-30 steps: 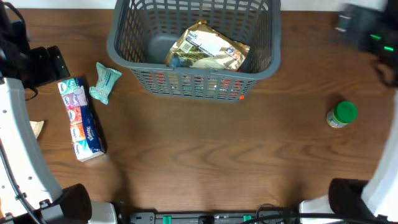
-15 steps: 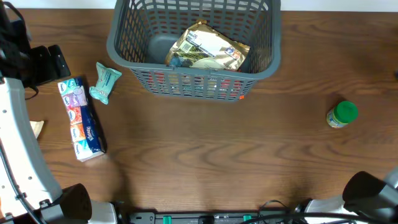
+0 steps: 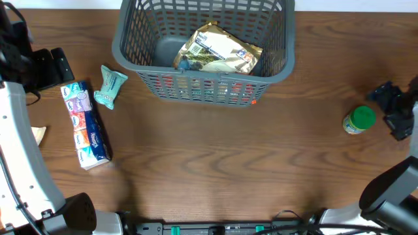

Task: Pack container
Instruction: 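Move the right gripper to the green-capped jar and grasp it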

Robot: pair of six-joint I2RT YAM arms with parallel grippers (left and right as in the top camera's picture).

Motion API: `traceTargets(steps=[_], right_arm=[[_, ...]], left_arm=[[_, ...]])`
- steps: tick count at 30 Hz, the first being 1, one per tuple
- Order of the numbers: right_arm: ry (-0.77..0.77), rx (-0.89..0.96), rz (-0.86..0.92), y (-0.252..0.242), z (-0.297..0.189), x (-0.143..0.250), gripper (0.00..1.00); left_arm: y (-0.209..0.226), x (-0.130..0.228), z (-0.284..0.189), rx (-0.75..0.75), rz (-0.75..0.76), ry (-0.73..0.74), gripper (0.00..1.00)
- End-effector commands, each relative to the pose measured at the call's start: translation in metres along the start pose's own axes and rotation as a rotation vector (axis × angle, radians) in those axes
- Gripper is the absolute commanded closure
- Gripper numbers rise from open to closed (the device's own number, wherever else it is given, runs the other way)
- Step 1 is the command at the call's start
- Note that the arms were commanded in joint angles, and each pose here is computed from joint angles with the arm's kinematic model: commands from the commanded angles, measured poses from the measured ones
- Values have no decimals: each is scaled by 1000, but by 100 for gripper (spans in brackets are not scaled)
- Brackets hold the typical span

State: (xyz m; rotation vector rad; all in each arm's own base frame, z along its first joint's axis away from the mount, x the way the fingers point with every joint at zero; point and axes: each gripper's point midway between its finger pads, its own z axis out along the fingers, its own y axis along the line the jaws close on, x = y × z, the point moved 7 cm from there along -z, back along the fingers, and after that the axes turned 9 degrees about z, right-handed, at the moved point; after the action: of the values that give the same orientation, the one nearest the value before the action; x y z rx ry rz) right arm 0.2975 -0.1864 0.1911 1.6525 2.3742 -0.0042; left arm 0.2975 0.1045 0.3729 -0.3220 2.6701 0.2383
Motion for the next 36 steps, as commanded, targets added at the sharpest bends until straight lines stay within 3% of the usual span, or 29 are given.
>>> traceTargets(steps=[1,26,33,36], right_arm=[[11,-8,-14,4,14,12,1],[103,64,-42,9,98,20,1],[99,70,-43,8,98,19,23],[102,71,-42,8,98,20,37]], left_arm=[[1,1,2,3,0,11,1],[1,1,2,3,1,13,1],[1,1,2,3,1,12,1],[1,1,2,3,1,12,1]])
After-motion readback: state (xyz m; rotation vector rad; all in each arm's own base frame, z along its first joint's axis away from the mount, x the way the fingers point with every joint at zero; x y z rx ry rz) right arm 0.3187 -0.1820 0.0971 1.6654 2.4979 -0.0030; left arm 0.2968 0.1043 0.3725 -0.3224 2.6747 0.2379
